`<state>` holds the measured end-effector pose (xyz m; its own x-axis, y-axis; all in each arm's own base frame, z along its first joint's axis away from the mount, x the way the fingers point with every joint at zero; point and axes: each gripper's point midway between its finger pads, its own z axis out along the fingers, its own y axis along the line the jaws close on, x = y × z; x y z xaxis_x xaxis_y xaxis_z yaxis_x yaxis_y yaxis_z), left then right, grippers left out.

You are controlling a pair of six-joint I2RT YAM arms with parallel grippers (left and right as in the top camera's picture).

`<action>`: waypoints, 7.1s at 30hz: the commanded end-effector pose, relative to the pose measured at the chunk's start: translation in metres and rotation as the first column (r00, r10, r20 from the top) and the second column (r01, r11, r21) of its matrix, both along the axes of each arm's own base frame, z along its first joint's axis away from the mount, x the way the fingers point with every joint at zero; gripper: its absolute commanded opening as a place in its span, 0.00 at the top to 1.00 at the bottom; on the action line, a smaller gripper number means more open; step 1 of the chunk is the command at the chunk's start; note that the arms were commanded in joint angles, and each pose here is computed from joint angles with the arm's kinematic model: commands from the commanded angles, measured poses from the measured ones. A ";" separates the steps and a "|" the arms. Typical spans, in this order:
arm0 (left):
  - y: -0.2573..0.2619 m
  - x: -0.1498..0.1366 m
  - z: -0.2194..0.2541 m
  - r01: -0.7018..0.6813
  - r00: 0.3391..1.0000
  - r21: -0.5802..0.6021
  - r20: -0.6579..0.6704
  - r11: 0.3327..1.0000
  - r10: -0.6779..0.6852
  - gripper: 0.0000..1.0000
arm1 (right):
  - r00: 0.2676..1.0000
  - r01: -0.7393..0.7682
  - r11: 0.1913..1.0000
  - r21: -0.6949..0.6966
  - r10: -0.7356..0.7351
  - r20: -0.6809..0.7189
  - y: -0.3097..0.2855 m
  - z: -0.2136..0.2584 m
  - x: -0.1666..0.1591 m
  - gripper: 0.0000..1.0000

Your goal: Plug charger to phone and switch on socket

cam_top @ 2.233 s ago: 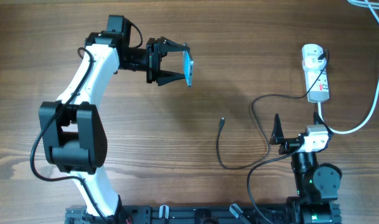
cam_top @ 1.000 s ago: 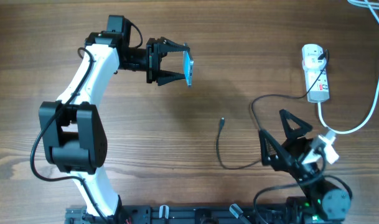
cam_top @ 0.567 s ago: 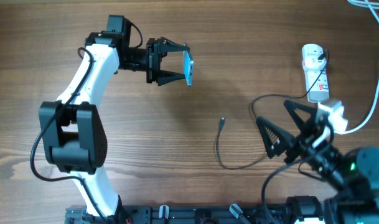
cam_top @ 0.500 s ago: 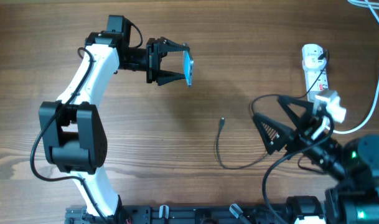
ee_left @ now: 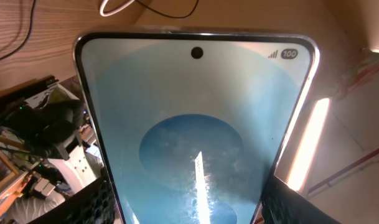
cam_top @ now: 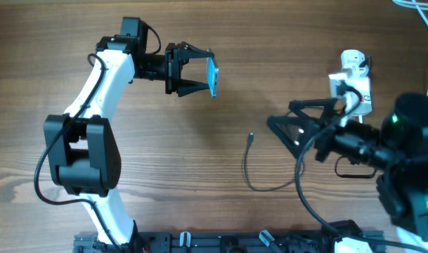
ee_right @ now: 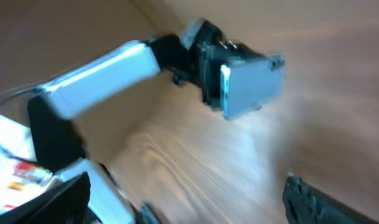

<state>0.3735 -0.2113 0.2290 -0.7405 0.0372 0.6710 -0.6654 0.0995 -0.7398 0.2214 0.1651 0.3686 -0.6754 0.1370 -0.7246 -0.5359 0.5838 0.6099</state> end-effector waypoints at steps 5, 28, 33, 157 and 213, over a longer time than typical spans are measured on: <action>0.001 -0.004 0.030 0.011 0.998 -0.060 0.055 0.998 -0.007 0.33 | 0.983 0.173 0.881 -0.441 -0.182 0.021 0.029 -0.010 0.046 0.01; 0.001 -0.004 0.030 0.011 0.998 -0.060 0.055 0.998 -0.007 0.34 | 0.949 0.277 0.775 -0.568 -0.314 0.035 0.123 -0.087 0.118 0.11; 0.001 -0.004 0.030 0.011 0.998 -0.060 0.055 0.998 -0.007 0.34 | 0.926 0.327 0.782 -0.530 -0.378 0.012 0.122 -0.085 0.121 0.23; 0.001 -0.004 0.030 0.011 0.999 -0.060 0.053 0.998 -0.007 0.80 | 0.165 0.935 0.342 -0.090 -0.646 -0.745 0.094 -0.075 0.124 0.96; 0.047 0.022 -0.054 -0.122 0.879 0.400 0.468 0.908 -0.088 0.96 | 0.670 -0.017 0.645 -0.764 -0.560 -0.488 0.019 -0.271 0.044 0.30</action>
